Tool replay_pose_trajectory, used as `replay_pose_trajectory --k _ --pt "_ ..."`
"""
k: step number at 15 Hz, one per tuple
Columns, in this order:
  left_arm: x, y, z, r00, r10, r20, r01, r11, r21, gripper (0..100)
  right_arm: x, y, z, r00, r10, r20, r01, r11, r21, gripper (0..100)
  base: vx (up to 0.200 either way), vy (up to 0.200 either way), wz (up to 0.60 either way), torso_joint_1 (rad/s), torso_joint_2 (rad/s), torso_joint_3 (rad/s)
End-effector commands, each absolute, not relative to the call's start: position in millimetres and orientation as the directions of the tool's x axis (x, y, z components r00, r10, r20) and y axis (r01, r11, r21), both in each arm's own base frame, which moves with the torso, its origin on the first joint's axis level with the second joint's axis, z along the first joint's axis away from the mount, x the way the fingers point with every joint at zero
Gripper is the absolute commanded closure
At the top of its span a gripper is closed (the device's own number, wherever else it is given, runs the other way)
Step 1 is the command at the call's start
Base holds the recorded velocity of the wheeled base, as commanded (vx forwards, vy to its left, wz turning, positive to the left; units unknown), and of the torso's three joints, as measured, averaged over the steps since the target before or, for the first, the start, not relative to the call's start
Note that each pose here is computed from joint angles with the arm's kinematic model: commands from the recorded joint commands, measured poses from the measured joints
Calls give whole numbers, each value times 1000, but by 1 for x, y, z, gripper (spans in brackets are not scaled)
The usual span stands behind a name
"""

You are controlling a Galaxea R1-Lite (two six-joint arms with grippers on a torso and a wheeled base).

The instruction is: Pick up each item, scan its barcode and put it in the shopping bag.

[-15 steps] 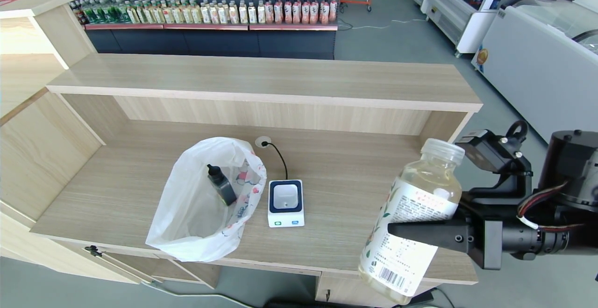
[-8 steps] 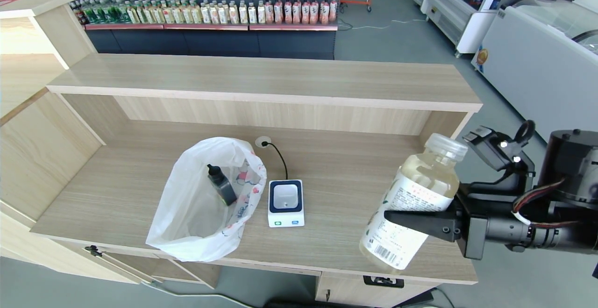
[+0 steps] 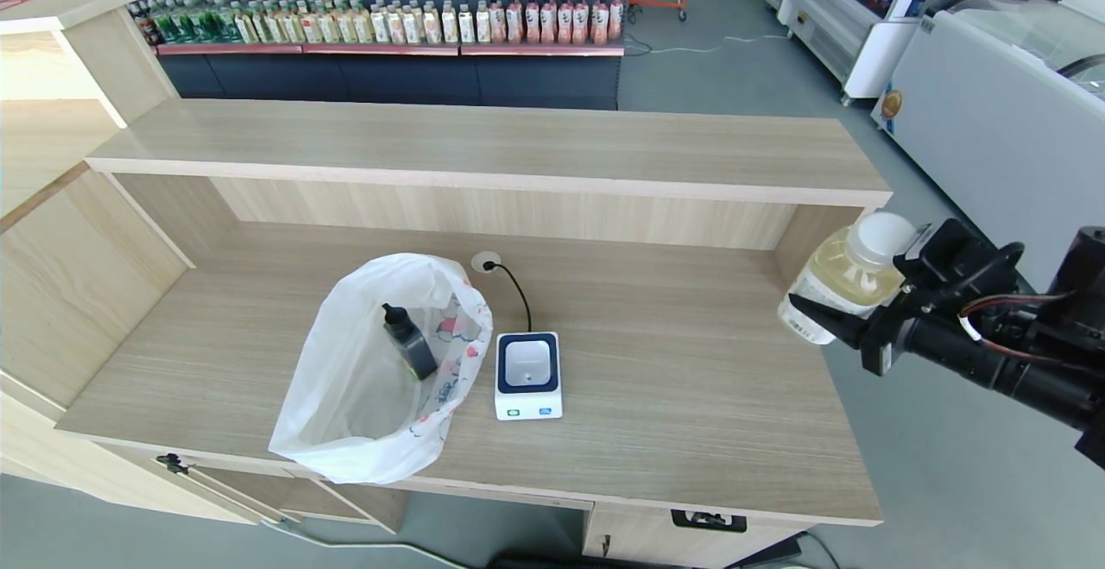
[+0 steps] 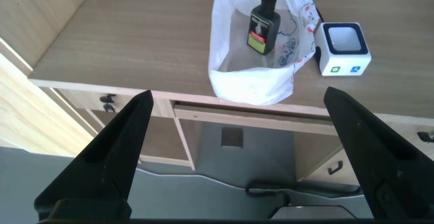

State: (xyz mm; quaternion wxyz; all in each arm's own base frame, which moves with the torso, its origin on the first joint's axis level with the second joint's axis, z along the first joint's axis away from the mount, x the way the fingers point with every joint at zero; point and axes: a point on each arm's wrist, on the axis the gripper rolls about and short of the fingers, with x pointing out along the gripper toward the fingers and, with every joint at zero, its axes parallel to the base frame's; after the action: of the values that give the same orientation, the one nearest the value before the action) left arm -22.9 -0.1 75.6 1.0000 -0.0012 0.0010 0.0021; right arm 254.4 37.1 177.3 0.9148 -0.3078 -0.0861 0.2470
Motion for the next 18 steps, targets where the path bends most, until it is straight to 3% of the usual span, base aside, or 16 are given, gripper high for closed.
replay_pose_trajectory --k 1,7,13,18 --pt "-23 0 76 1000 5 -2 -5 1000 -3 0 261 34 168 869 494 25 -348 646 -680 100 0 0 0 0 0 0" --pt "-23 0 76 1000 5 -2 -5 1000 -2 0 245 48 167 831 554 50 -284 500 -818 100 0 0 0 0 0 0" --pt "-23 0 76 1000 5 -2 -5 1000 -5 0 231 52 162 821 571 29 -295 467 -833 100 0 0 0 0 0 0" --pt "-23 0 76 1000 5 -2 -5 1000 -5 0 228 52 164 819 573 35 -292 467 -835 100 0 200 0 3 5 3"
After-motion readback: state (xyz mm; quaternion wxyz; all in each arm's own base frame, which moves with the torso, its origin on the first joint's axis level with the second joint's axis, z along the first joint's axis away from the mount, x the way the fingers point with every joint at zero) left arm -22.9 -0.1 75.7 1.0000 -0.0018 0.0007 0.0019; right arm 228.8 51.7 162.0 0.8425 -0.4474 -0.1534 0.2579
